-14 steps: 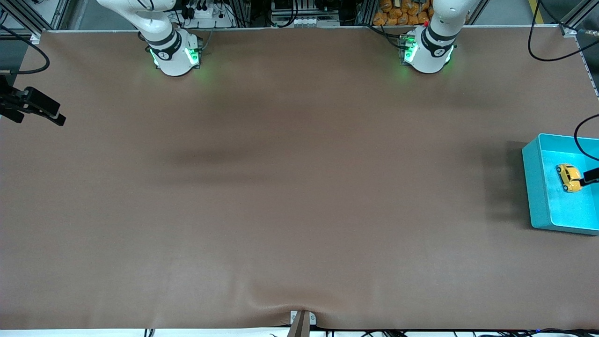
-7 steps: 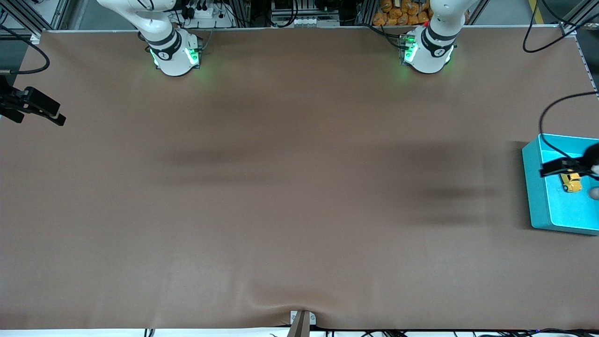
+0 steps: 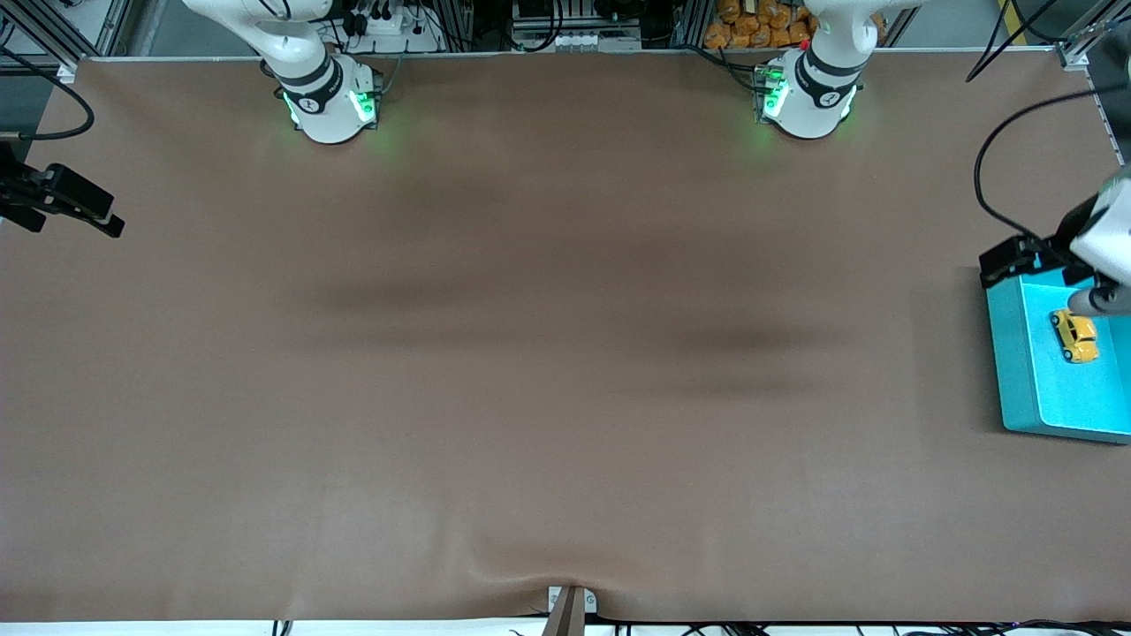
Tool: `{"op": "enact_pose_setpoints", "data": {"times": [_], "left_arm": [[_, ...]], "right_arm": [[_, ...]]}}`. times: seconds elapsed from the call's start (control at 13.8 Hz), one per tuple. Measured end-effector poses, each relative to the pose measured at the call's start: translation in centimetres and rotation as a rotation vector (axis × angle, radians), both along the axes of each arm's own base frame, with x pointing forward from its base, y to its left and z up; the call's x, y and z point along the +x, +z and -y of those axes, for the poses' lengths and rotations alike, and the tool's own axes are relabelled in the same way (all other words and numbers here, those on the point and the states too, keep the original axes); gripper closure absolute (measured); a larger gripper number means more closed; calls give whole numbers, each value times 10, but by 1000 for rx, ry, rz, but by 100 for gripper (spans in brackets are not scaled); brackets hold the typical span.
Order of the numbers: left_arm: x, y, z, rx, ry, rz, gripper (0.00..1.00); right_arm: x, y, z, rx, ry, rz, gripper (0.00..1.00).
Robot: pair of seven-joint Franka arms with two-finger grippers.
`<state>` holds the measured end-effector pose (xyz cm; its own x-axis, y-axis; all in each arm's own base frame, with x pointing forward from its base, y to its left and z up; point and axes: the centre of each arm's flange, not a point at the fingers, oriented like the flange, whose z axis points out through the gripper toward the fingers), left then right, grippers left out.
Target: Wind and store yellow beetle car
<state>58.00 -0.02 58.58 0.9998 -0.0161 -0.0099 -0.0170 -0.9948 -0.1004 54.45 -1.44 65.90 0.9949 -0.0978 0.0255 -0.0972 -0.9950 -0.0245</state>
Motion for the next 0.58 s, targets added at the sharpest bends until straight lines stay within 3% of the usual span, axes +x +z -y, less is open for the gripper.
{"op": "enact_pose_setpoints", "data": {"times": [0.58], "left_arm": [[-28, 27, 15, -21, -8, -58, 0]], "right_arm": [[0, 0, 2, 0, -4, 1, 0]]}}
